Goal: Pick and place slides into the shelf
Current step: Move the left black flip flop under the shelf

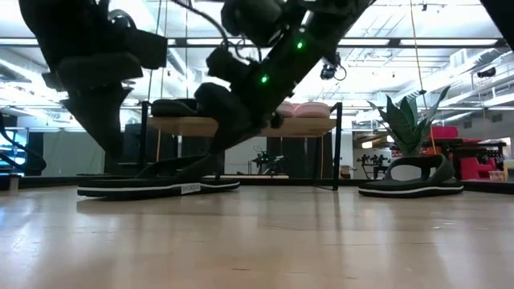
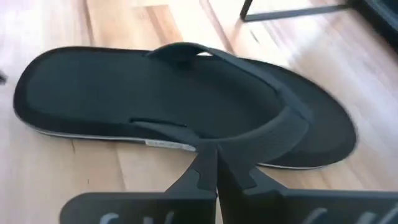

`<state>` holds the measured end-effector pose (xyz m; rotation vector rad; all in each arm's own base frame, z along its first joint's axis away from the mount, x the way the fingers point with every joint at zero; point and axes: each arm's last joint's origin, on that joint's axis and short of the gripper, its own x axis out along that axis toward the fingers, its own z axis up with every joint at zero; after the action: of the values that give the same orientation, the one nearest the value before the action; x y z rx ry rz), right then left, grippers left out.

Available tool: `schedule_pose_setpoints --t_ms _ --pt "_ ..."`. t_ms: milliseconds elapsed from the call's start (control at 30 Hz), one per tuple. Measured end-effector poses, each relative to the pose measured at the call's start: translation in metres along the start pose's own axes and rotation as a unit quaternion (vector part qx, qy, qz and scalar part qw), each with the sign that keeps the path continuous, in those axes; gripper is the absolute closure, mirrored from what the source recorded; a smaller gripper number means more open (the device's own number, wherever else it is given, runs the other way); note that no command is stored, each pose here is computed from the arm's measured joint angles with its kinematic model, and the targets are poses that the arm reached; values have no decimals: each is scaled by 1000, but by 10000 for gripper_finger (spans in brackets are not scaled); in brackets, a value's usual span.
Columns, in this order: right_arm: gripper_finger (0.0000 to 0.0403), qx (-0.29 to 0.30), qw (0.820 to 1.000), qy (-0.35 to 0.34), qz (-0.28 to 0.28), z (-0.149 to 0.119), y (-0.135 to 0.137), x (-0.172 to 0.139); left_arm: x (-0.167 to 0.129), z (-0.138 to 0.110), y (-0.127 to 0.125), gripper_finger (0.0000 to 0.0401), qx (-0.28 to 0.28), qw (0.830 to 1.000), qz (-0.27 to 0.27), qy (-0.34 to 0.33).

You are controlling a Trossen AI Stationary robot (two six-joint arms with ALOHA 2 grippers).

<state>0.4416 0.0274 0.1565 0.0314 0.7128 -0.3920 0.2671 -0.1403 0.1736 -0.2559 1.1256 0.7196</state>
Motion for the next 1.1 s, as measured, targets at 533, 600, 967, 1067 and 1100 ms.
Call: schedule_pose_setpoints --t_ms 533,600,967,1067,1100 --pt "403 51 998 -13 -27 0 -34 31 9 -5 -3 395 14 1000 22 10" --pt "403 53 998 -11 -15 1 -36 32 9 -5 -1 393 17 999 32 13" --pt "403 -10 1000 -8 7 -7 3 14 40 -1 8 398 -11 1000 6 -5" --pt "403 -43 999 -24 -24 -2 10 1 46 -2 12 397 -17 1000 8 -6" --pt "403 -44 998 -30 -29 3 10 -7 47 -2 13 396 -21 1000 10 -4"
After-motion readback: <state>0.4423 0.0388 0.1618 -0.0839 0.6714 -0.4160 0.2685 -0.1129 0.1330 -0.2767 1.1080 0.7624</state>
